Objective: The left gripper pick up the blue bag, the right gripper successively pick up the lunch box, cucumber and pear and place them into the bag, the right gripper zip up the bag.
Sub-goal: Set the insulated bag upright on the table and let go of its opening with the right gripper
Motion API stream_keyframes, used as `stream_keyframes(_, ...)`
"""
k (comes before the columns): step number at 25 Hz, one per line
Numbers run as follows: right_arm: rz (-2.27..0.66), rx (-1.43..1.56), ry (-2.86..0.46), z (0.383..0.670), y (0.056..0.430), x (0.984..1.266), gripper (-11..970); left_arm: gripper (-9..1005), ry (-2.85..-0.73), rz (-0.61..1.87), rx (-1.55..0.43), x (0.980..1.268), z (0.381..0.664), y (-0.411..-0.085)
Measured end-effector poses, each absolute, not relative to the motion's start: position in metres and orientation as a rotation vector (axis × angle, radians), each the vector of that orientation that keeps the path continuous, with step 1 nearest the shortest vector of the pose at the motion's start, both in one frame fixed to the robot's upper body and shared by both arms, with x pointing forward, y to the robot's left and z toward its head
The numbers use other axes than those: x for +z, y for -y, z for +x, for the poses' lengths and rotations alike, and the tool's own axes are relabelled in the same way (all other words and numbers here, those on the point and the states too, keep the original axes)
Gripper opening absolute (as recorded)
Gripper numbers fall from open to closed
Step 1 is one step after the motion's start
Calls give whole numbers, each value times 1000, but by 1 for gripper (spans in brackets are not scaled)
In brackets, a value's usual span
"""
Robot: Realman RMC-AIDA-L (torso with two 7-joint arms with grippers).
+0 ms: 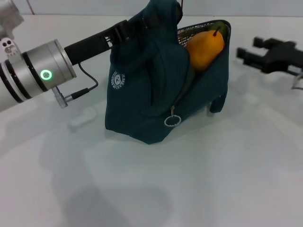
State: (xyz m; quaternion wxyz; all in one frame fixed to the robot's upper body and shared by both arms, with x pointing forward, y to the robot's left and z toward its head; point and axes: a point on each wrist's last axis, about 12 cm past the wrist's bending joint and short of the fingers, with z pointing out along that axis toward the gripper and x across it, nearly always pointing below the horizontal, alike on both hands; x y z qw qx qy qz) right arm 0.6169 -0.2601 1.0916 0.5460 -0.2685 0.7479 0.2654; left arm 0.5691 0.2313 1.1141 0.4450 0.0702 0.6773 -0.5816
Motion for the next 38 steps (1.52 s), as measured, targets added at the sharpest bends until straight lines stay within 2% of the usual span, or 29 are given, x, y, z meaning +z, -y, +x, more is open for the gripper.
stream_keyframes(6, -720, 626, -1846, 622, 229, 1082, 616, 44, -1679, 173, -1441, 1114, 569, -232)
stream_keyframes(38, -774, 523, -1883, 634, 210, 1080, 607, 44, -1668, 170, -1450, 1115, 569, -233)
